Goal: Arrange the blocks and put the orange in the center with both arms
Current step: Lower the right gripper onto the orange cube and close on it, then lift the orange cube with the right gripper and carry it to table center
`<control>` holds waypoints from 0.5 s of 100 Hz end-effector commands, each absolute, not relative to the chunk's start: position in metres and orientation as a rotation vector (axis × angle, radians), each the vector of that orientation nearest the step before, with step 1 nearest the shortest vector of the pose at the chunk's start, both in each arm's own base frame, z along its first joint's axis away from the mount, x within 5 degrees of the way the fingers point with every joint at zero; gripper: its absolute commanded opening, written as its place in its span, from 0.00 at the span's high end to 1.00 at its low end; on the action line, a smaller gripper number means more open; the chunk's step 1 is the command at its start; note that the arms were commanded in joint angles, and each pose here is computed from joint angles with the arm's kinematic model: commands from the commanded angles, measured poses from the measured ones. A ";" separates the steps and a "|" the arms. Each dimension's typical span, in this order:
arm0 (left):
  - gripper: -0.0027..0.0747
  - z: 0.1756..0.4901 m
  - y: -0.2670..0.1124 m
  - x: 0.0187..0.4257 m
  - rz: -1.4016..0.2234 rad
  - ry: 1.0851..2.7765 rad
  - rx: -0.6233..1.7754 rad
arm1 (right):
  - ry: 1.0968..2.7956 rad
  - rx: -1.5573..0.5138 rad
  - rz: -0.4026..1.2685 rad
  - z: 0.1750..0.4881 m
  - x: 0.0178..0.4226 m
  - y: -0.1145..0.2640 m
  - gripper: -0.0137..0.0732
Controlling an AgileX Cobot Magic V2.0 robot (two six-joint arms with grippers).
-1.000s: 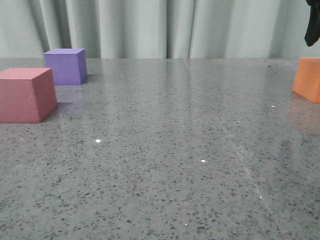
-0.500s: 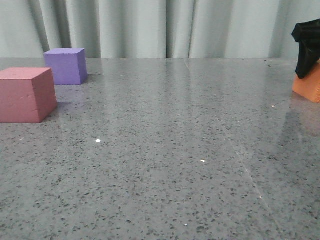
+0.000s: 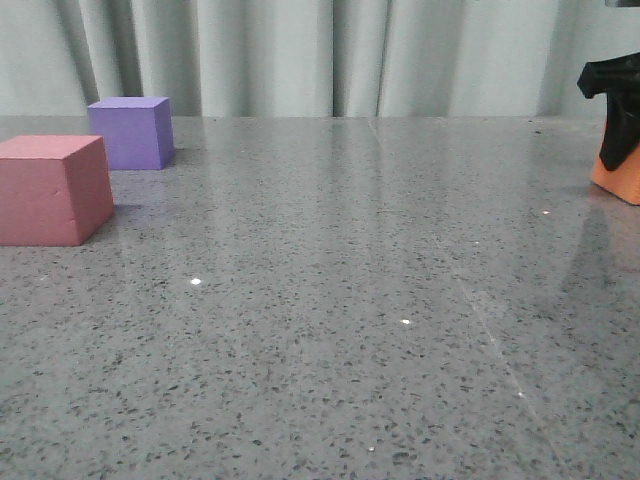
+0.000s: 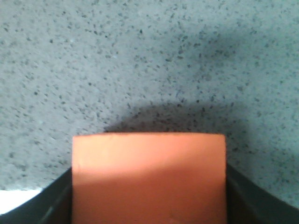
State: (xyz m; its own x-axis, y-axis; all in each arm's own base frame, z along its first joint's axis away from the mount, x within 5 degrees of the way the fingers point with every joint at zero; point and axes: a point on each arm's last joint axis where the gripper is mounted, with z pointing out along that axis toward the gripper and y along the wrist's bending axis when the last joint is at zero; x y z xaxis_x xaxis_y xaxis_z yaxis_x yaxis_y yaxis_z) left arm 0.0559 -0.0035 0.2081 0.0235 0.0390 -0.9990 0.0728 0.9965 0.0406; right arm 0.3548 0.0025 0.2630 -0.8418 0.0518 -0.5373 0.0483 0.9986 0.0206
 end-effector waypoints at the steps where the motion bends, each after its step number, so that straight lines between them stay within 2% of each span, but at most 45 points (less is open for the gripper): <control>1: 0.99 0.199 -0.005 0.055 -0.041 1.483 0.097 | 2.443 0.084 0.050 0.300 0.355 0.004 0.60; 23: 0.99 0.199 -0.005 0.055 -0.041 1.483 0.097 | 2.409 0.023 0.117 0.349 0.346 0.027 0.60; 37: 0.99 0.199 -0.005 0.055 -0.041 1.483 0.097 | 2.362 -0.044 0.231 0.375 0.342 0.062 0.60; 50: 0.99 0.199 -0.005 0.055 -0.041 1.483 0.097 | 2.329 -0.055 0.334 0.384 0.339 0.098 0.60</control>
